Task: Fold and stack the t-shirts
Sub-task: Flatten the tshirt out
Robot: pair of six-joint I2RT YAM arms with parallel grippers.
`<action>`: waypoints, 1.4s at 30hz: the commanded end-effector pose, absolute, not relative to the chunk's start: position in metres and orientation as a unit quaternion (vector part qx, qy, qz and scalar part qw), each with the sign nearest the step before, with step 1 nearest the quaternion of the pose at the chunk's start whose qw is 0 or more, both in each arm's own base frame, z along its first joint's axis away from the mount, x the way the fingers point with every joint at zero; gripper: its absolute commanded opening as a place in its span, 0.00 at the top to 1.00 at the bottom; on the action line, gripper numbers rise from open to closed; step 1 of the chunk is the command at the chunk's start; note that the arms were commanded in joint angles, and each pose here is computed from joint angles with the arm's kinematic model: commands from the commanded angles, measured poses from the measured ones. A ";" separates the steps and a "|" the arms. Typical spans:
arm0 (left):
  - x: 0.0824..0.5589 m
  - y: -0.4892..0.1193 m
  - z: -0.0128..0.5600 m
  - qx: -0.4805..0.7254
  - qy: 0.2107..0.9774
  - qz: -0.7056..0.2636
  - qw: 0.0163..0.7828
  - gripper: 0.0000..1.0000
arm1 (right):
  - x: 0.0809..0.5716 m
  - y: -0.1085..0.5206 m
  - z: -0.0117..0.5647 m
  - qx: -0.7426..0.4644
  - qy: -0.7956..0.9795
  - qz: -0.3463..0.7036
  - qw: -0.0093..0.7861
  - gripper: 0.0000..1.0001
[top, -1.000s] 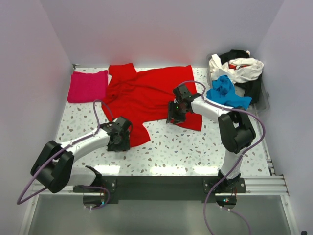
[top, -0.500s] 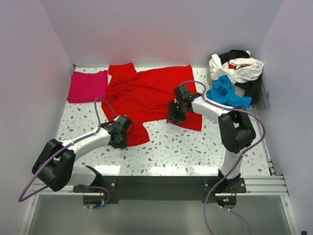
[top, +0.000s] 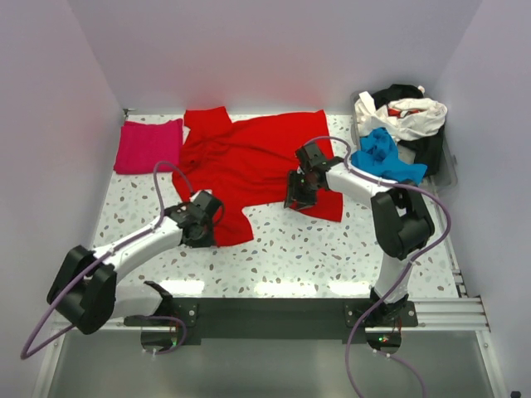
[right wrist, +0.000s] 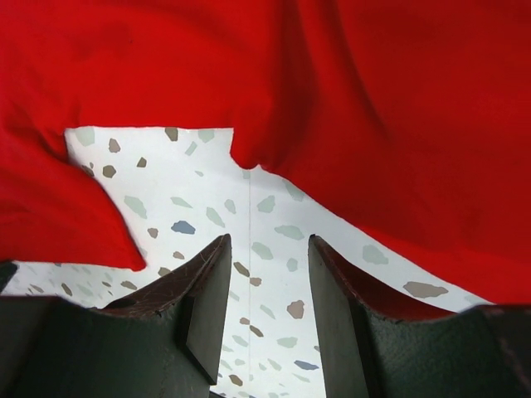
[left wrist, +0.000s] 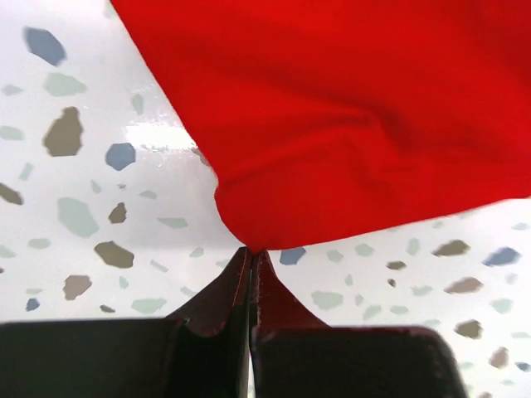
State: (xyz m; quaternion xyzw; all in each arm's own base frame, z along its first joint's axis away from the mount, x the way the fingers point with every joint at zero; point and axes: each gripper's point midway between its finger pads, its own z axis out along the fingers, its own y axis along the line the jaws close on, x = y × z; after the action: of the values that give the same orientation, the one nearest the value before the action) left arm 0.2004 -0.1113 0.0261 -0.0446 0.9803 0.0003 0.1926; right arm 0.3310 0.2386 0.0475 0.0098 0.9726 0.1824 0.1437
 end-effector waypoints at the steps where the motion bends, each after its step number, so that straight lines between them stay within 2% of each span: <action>1: 0.219 -0.113 0.080 -0.075 0.962 -0.020 0.261 1.00 | 0.341 0.226 0.072 0.013 0.967 0.183 0.178 0.54; 12: 0.205 -0.105 0.120 -0.088 0.957 -0.032 0.275 1.00 | 0.337 0.189 0.074 0.031 0.974 0.139 0.177 0.54; 25: 0.218 -0.107 0.159 -0.088 0.946 -0.040 0.309 1.00 | 0.305 0.082 0.060 0.140 0.973 0.047 0.177 0.52; 42: 0.219 -0.099 0.173 -0.097 0.942 -0.026 0.321 1.00 | 0.303 0.082 0.016 0.162 0.976 0.058 0.134 0.55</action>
State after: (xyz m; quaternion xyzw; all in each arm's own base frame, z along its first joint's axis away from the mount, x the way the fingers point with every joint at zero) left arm 0.2154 -0.1018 0.1548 -0.0890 0.9492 -0.0256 0.3008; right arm 0.3010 0.0794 0.0201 0.1588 0.9769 0.0505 0.1335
